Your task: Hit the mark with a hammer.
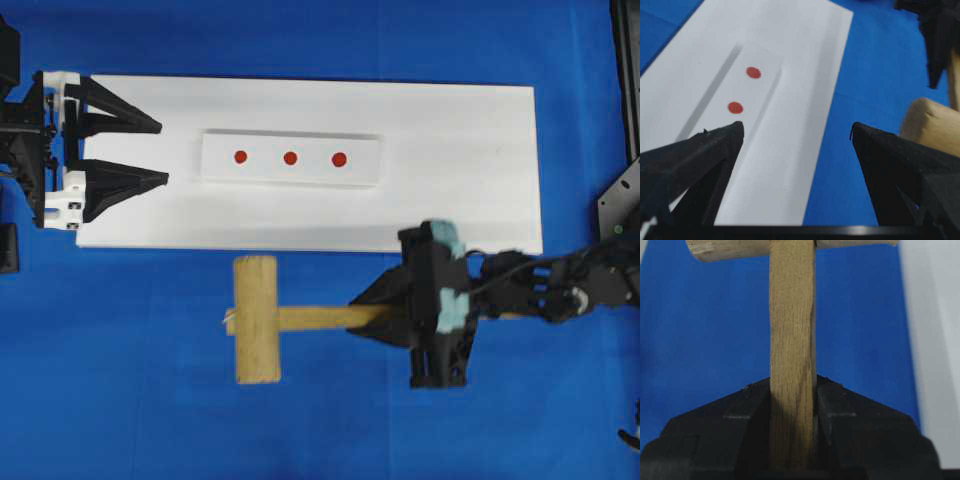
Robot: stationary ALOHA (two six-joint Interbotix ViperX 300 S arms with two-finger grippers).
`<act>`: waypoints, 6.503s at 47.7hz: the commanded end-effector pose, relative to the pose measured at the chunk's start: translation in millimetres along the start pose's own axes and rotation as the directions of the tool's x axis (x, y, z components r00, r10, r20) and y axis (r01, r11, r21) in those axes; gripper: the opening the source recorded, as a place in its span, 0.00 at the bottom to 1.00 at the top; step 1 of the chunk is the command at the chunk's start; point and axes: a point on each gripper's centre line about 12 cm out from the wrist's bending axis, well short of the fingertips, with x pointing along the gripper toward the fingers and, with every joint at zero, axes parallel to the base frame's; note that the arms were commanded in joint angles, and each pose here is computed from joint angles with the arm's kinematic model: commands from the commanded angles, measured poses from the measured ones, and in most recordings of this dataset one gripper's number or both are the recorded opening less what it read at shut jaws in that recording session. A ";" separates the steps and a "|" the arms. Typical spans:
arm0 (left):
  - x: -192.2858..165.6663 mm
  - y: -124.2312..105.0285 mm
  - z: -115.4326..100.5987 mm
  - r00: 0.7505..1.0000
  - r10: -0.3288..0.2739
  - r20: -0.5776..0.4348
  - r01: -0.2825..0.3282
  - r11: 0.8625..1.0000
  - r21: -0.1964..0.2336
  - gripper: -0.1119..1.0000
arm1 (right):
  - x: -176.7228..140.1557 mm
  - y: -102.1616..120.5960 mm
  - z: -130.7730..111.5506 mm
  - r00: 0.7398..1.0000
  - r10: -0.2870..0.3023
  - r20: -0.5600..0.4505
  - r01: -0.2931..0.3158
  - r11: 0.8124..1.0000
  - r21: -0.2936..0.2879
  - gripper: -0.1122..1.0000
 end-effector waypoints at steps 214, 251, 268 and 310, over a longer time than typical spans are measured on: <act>-67.9 9.9 -32.9 0.998 -0.028 0.052 0.003 0.905 0.425 0.90 | -156.3 -131.6 -31.0 0.942 -0.211 0.261 0.259 0.952 -0.164 0.82; -68.1 7.9 -43.9 0.999 -0.051 0.018 0.038 0.903 0.429 0.89 | -153.7 -137.4 -49.8 0.951 -0.226 0.209 0.257 0.957 -0.137 0.74; -68.0 8.1 -44.5 0.999 -0.050 0.017 0.038 0.903 0.429 0.89 | -153.7 -137.6 -49.7 0.951 -0.227 0.210 0.259 0.956 -0.137 0.74; -68.1 7.9 -44.0 0.999 -0.050 0.017 0.038 0.903 0.427 0.89 | -154.0 -137.4 -49.5 0.951 -0.227 0.212 0.258 0.956 -0.137 0.74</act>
